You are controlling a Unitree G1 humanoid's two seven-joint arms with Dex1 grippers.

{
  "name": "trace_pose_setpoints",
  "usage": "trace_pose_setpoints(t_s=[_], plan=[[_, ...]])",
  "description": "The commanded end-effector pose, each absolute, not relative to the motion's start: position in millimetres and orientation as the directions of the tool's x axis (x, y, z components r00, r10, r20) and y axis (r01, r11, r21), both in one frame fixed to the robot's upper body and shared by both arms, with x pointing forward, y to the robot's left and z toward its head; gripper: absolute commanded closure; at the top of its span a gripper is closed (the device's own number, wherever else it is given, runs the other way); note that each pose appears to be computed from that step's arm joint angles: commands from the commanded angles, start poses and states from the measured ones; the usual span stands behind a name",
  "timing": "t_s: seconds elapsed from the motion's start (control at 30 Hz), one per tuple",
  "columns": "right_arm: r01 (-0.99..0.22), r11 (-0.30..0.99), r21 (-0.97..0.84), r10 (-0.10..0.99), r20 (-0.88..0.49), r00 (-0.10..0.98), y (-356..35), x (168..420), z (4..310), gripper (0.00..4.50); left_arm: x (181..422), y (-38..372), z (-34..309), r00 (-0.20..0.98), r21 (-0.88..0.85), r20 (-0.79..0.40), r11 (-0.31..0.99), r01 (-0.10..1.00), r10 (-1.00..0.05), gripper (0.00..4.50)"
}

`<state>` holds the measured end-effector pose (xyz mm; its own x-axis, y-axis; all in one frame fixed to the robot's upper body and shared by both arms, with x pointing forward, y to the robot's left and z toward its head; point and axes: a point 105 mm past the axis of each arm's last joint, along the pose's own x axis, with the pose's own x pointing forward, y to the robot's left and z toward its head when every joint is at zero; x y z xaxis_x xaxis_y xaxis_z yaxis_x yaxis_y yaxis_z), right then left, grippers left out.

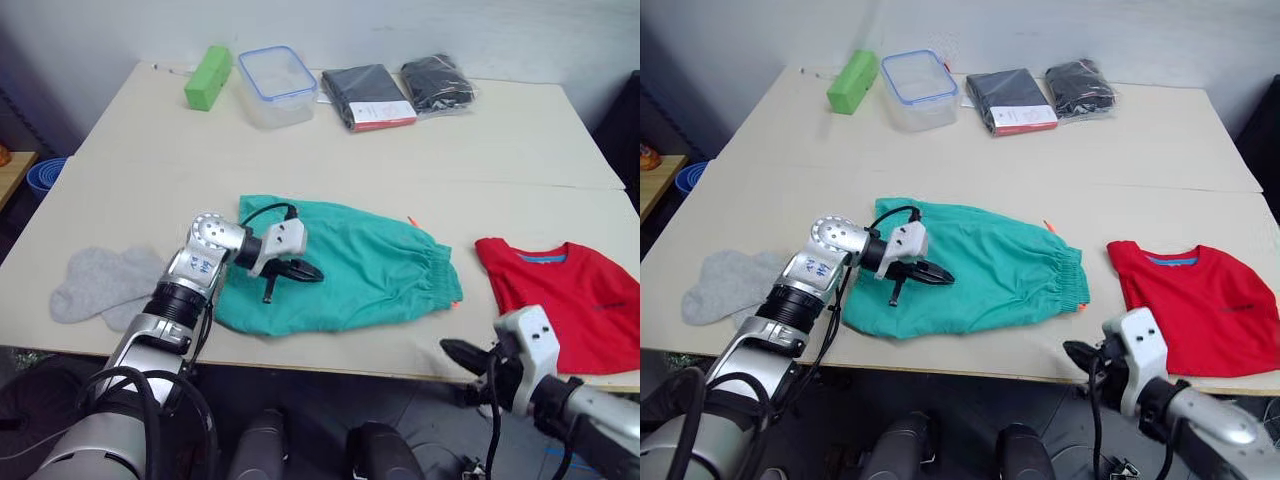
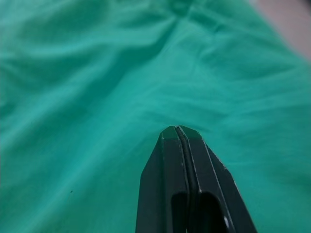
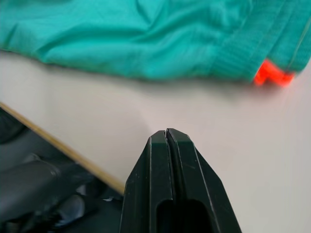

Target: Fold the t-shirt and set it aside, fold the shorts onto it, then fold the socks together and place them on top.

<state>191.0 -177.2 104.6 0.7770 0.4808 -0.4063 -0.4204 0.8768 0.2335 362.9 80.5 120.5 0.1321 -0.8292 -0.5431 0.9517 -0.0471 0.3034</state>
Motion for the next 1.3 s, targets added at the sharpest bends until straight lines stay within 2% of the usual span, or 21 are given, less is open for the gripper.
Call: trace_pose_setpoints(t_s=[0.03, 0.23, 0.37, 0.4, 0.57, 0.7, 0.83, 0.93, 1.13, 1.27, 1.3], plan=[[-0.329, 0.881, 0.340, 0.445, -0.362, 0.819, -175, 193, 106, 3.55, 376, 86, 120, 0.213, 0.354, -0.552, 0.005, 0.935, -0.806, 4.50], [-0.207, 0.774, 0.599, 0.437, -0.268, 0.859, -163, 209, 102, 1.48, 375, 88, 119, 0.203, 0.357, -0.553, -0.010, 0.934, -0.808, 4.50], [-0.131, 0.699, 0.703, 0.414, -0.248, 0.876, -160, 225, 99, 0.15, 375, 89, 121, 0.212, 0.368, -0.547, -0.005, 0.930, -0.810, 4.50], [-0.106, 0.680, 0.726, 0.402, -0.247, 0.882, -160, 230, 98, 0.03, 375, 89, 122, 0.215, 0.369, -0.545, -0.002, 0.929, -0.810, 4.50], [-0.006, 0.589, 0.808, 0.375, -0.266, 0.888, -158, 256, 91, 0.03, 374, 92, 124, 0.219, 0.372, -0.546, 0.000, 0.928, -0.809, 4.50], [0.003, 0.536, 0.844, 0.387, -0.249, 0.888, -148, 281, 95, 0.03, 373, 93, 123, 0.226, 0.378, -0.550, 0.001, 0.926, -0.804, 4.50], [0.017, 0.564, 0.826, 0.373, -0.273, 0.887, -145, 298, 93, 0.03, 374, 92, 125, 0.239, 0.383, -0.538, 0.017, 0.924, -0.808, 4.50], [0.035, 0.580, 0.814, 0.341, -0.282, 0.897, -150, 306, 91, 0.67, 376, 90, 129, 0.254, 0.385, -0.516, 0.044, 0.922, -0.818, 4.50], [0.055, 0.611, 0.790, 0.264, -0.269, 0.926, -172, 319, 96, 2.85, 376, 89, 154, 0.267, 0.331, -0.427, 0.126, 0.935, -0.864, 4.50], [0.028, 0.640, 0.768, 0.244, -0.238, 0.940, -183, 327, 107, 4.22, 365, 102, 148, 0.250, 0.297, -0.468, 0.116, 0.948, -0.847, 4.50], [0.002, 0.660, 0.751, 0.252, -0.225, 0.941, -184, 329, 111, 4.45, 363, 106, 144, 0.248, 0.291, -0.487, 0.112, 0.950, -0.837, 4.50]])
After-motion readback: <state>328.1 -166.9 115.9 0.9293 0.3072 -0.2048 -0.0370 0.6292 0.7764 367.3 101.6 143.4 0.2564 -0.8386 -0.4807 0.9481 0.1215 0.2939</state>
